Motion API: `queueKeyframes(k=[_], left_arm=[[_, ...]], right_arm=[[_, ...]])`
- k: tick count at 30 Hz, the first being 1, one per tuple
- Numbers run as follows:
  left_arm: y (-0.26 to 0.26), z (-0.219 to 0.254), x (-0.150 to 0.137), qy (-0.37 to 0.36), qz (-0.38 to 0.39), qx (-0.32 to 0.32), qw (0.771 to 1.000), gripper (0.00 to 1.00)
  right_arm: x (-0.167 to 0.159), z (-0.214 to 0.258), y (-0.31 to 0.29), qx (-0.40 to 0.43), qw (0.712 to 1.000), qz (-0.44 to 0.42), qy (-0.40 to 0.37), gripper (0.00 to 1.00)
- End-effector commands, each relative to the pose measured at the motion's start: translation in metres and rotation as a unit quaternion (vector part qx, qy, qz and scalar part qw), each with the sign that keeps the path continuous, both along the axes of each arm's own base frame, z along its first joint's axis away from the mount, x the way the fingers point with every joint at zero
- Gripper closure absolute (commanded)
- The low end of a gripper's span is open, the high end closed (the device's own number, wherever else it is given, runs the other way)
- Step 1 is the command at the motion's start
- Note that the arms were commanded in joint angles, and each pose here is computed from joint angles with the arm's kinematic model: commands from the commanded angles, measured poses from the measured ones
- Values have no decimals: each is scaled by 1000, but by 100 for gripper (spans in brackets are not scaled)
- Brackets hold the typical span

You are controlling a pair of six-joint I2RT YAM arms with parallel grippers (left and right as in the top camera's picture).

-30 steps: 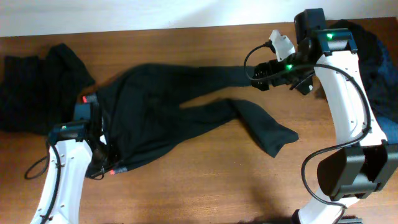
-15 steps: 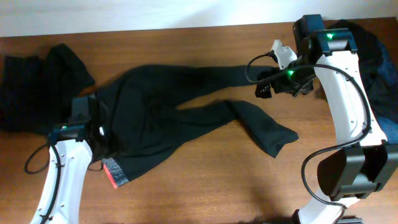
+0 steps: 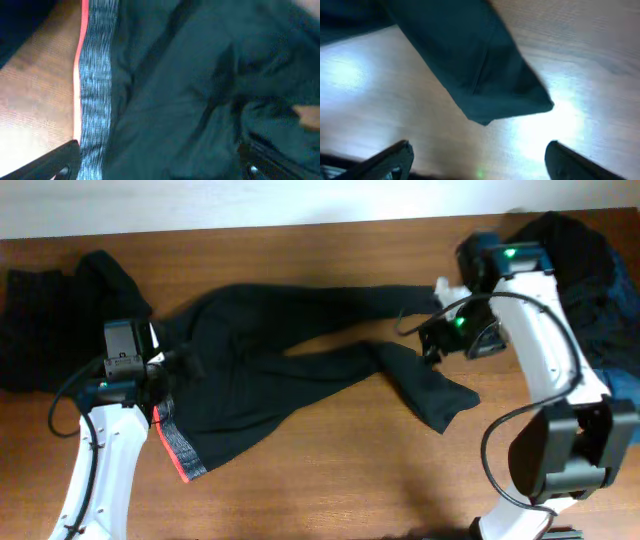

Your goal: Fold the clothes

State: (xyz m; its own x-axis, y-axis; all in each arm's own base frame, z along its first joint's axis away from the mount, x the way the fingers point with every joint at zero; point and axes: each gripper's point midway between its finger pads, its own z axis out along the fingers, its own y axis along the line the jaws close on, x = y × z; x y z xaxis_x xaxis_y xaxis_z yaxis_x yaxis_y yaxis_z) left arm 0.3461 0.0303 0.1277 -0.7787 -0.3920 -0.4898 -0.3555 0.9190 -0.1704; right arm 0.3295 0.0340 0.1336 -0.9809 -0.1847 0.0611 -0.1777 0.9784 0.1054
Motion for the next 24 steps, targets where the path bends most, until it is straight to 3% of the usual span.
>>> queueKeyframes(k=[1, 8, 16, 24], left_arm=[[-2, 7, 3, -17, -1, -8, 1000, 1], [1, 7, 3, -17, 2, -1, 1000, 1], [1, 7, 3, -17, 3, -1, 1000, 1], [2, 7, 3, -17, 4, 1, 1000, 1]], right_arm=[[-13, -20, 11, -29, 999, 33, 17, 13], [-17, -60, 14, -103, 994, 39, 4, 17], [-2, -74, 18, -97, 994, 34, -32, 37], [1, -76, 27, -72, 996, 42, -40, 37]])
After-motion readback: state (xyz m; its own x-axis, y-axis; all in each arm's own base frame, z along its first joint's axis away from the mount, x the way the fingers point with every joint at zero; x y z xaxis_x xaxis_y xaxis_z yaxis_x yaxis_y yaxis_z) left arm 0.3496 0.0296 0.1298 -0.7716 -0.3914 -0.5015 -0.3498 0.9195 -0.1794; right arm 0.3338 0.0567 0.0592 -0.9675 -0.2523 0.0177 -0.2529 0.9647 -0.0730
